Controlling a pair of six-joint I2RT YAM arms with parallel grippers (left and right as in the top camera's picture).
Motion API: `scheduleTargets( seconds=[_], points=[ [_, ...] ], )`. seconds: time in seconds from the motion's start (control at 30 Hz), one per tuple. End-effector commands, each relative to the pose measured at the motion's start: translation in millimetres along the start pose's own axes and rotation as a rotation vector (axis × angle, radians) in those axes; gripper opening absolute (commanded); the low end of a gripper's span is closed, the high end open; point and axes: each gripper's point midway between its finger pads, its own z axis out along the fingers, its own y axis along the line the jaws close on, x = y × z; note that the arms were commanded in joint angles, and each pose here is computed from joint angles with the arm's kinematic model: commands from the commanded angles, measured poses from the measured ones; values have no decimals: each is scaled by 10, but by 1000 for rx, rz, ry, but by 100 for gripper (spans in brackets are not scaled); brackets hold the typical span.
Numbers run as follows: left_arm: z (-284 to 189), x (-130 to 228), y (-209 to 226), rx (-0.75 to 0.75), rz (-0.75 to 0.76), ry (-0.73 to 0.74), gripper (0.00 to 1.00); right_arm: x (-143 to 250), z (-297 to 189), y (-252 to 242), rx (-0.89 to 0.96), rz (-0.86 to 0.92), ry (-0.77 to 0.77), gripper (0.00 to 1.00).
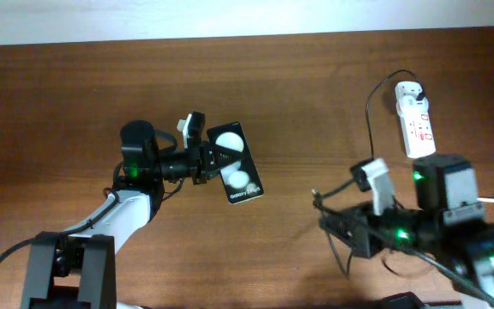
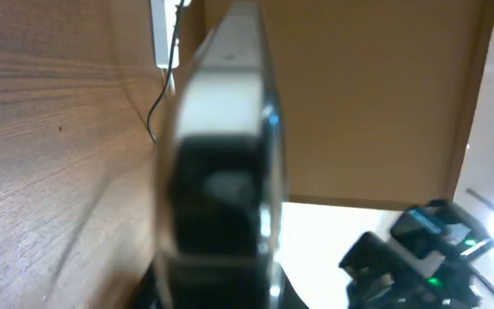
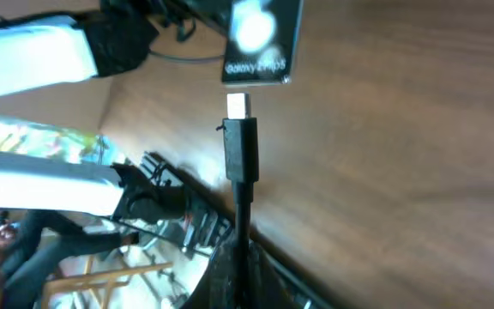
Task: Plug charger to phone and switch on socket
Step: 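Carry the cable plug up to the phone's bottom port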
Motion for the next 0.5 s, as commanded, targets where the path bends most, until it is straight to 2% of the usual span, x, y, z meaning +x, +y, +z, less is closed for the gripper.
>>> scheduleTargets(
  seconds=[0.0,0.07,0.1,0.3,0.47],
  points=[
    [4,16,-83,15,-15,24,0,173,267,-112,-84,108,67,4],
    [4,16,-84,14,-96,25,0,246,433,-67,-92,91,105,4],
    [4,15,-84,14,-104,24,0,217,526,-56,-40,71,95,4],
    [3,14,-138,27,-60,30,0,221,1192,305,-35,-28,154,4],
    [-4,76,-181,43,-37,69,0,196,1436,48,76,26,176,4]
  ],
)
